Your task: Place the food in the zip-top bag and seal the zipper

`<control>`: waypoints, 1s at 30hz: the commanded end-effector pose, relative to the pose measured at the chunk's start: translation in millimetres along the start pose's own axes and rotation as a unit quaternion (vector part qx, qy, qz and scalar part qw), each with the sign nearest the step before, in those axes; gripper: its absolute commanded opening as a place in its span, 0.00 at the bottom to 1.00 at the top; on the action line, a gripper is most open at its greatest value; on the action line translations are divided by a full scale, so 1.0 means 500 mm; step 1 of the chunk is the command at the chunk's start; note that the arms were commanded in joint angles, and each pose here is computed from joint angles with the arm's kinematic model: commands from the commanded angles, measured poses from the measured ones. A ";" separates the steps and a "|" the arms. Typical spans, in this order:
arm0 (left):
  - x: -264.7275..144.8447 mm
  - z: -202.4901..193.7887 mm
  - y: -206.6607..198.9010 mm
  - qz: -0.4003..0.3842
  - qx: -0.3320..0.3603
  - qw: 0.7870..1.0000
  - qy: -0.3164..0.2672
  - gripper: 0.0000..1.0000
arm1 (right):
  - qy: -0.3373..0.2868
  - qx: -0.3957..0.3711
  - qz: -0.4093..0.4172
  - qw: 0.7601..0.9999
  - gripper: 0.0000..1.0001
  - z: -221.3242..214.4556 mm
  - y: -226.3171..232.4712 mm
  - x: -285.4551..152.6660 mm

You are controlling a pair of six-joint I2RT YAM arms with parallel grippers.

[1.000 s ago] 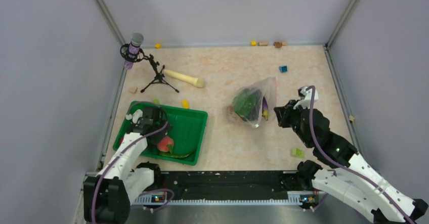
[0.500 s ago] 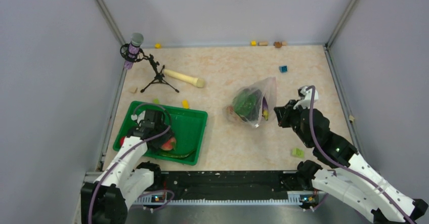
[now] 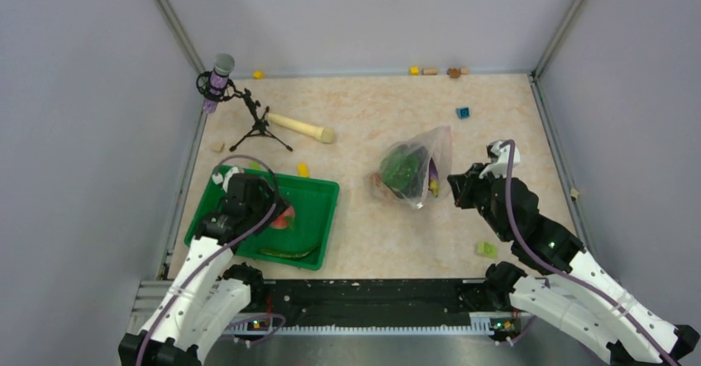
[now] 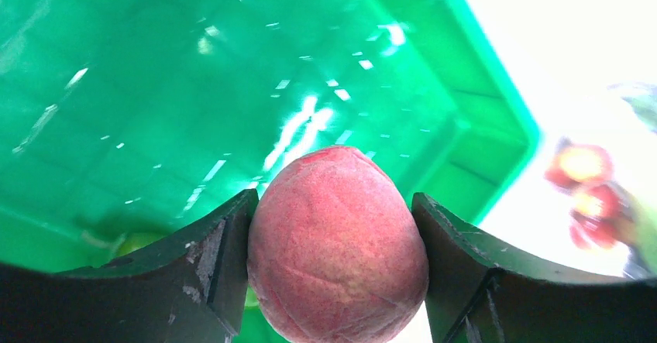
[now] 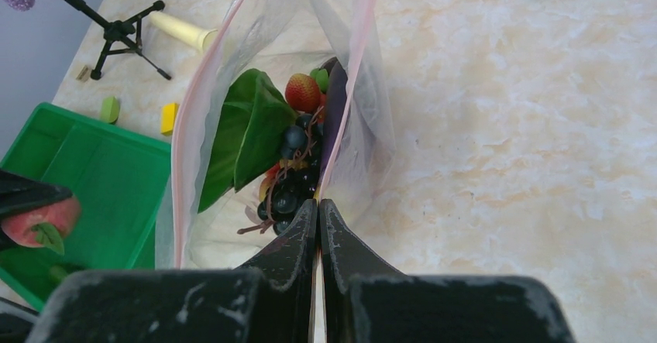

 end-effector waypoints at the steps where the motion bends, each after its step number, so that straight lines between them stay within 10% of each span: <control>1: -0.064 0.034 -0.099 -0.123 0.016 0.991 -0.041 0.24 | -0.020 0.009 0.014 1.000 0.00 0.018 0.007 -0.004; 30: -0.340 -0.118 -0.631 -0.502 0.375 0.779 -0.019 0.26 | -0.059 0.012 0.115 0.991 0.00 0.035 0.034 -0.037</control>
Point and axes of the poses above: each gripper's point midway between its finger pads, its own x axis out along the fingers, its own y axis along the line the jaws close on, z = x × y, the point moved 7 cm from there along -x, back along the fingers, and after that the axes turned 1 degree about -x, right-handed, at the moved point
